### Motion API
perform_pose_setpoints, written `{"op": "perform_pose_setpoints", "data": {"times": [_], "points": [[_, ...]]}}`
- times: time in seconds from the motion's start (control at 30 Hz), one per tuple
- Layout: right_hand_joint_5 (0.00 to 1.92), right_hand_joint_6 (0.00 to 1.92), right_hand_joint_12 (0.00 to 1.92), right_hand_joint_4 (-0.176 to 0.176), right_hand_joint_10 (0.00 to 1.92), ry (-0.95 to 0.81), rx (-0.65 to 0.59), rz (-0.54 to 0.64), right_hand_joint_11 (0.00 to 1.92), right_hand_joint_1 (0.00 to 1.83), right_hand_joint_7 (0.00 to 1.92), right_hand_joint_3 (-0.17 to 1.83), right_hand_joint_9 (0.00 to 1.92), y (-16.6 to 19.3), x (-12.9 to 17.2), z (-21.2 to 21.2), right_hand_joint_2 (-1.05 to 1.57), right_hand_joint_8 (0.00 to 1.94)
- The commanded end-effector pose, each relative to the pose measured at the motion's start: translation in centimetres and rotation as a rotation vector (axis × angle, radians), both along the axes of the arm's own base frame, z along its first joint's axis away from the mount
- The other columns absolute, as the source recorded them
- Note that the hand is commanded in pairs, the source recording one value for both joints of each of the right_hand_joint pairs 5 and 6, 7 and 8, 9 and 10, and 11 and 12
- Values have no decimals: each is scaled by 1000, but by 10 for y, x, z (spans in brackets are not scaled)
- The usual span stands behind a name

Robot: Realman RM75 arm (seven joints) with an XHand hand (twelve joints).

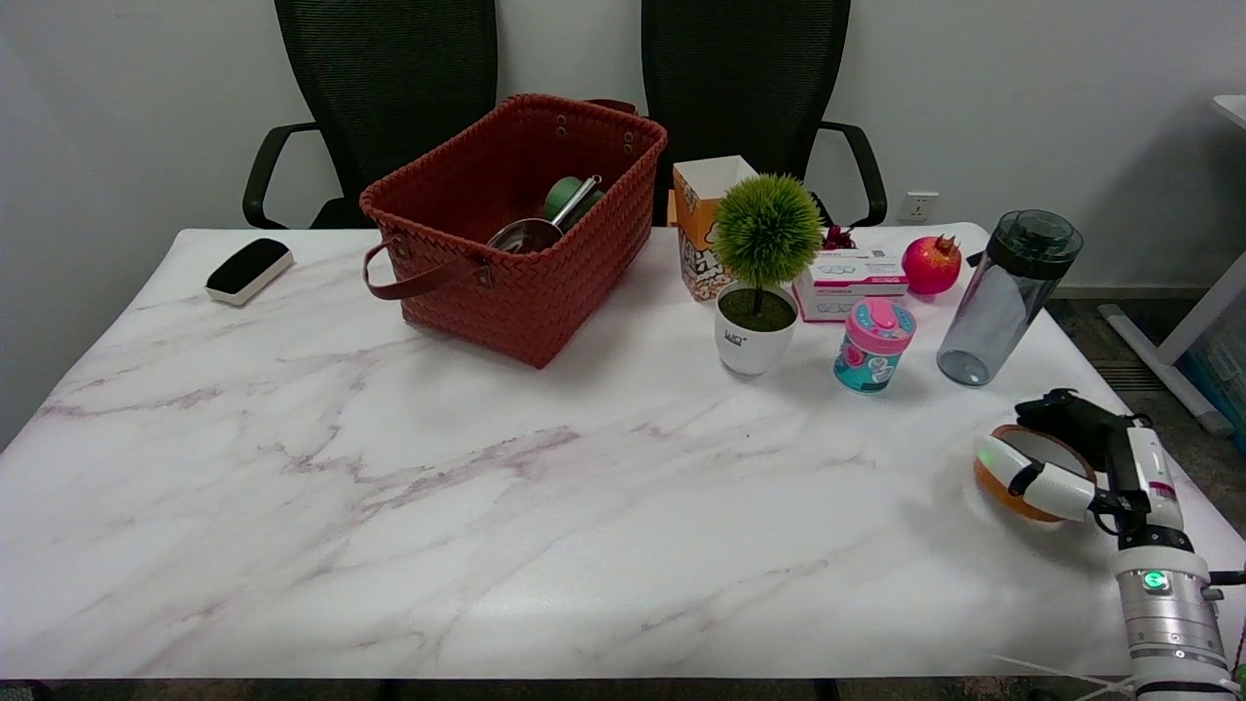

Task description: Pick up the yellow tape.

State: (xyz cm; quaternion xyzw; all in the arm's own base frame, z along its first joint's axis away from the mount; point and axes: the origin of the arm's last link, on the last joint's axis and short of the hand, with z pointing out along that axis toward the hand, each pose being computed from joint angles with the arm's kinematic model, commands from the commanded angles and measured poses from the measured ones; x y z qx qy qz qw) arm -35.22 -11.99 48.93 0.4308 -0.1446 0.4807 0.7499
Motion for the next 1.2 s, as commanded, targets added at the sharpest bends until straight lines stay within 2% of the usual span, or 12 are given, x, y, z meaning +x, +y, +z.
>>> {"op": "perform_pose_setpoints", "data": {"times": [0.03,0.47,0.57,0.9,1.2], "points": [[820,820,1920,0,1156,142,73,98,1920,1129,1307,474,1156,-15,46,-7,971,1307],[746,746,1920,0,1081,303,206,190,1920,1167,1217,647,1081,-47,106,-31,763,1217],[731,731,1920,0,1068,384,234,172,1920,1173,1197,700,1068,-58,120,-40,715,1197],[649,649,1920,0,985,589,358,77,1920,1239,1085,1094,985,-114,162,-72,383,1085],[653,653,1920,0,1015,611,425,11,1920,1213,1100,1137,1015,-161,174,-92,325,1100]]}}
